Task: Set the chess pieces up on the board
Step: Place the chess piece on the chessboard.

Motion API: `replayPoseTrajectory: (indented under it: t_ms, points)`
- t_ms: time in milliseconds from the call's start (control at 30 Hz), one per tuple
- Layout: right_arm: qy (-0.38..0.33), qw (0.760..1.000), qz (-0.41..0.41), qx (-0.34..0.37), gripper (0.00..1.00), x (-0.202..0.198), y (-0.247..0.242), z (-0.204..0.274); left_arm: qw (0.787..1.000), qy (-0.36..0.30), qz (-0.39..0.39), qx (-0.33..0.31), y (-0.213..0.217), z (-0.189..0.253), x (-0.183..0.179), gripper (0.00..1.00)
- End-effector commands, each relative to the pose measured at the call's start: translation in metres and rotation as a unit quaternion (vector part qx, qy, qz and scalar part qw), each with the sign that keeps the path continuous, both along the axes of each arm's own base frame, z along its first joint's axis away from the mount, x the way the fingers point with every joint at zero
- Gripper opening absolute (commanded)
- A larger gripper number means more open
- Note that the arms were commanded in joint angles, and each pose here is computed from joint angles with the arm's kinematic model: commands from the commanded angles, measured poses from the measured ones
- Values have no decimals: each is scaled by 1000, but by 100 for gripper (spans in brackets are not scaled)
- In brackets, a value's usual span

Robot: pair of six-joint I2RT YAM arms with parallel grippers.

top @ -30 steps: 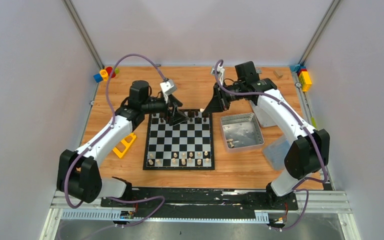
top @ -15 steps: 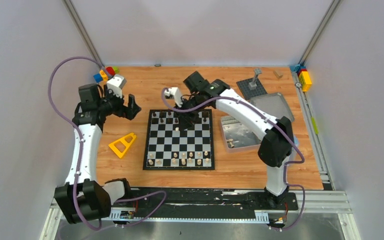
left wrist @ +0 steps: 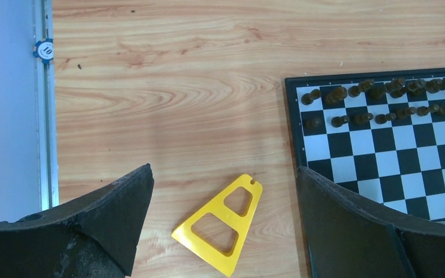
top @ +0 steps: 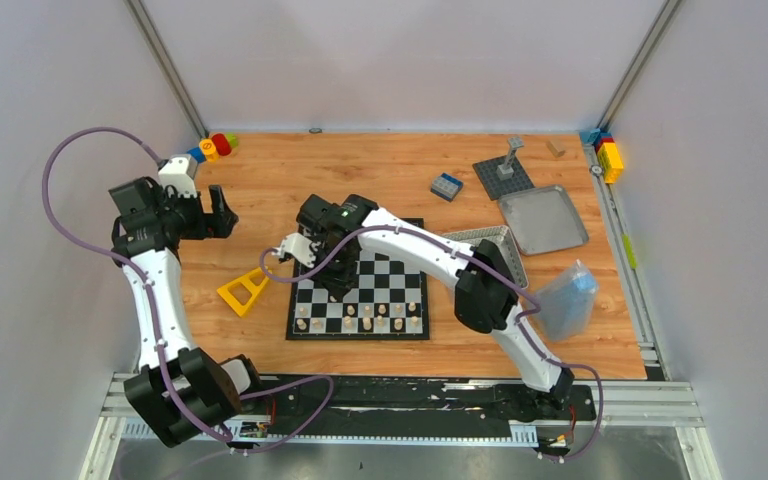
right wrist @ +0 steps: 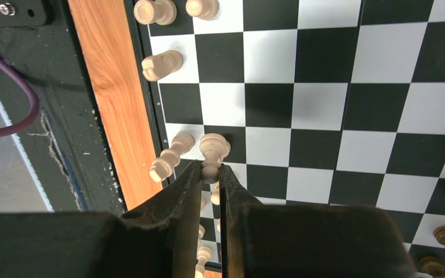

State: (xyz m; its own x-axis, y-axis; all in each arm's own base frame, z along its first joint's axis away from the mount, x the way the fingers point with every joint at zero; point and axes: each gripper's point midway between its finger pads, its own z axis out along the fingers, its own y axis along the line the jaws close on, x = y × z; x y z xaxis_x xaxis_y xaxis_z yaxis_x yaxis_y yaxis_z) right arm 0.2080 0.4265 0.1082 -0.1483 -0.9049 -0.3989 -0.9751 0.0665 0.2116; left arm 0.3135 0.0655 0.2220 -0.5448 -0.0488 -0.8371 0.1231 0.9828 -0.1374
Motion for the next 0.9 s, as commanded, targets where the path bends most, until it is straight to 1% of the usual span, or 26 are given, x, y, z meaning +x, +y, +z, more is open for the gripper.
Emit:
replayPoseTrajectory:
  t_ms: [0, 233, 867]
  points:
    - [-34, 999, 13, -24, 0, 8, 2, 0, 999, -30, 18, 13, 5, 23, -1, 100]
    - [-45, 997, 34, -48, 0, 3, 5, -15, 999, -36, 25, 20, 8, 26, -2, 100]
    - [-62, 994, 61, -69, 0, -6, 16, -36, 999, -32, 22, 14, 8, 23, 0, 100]
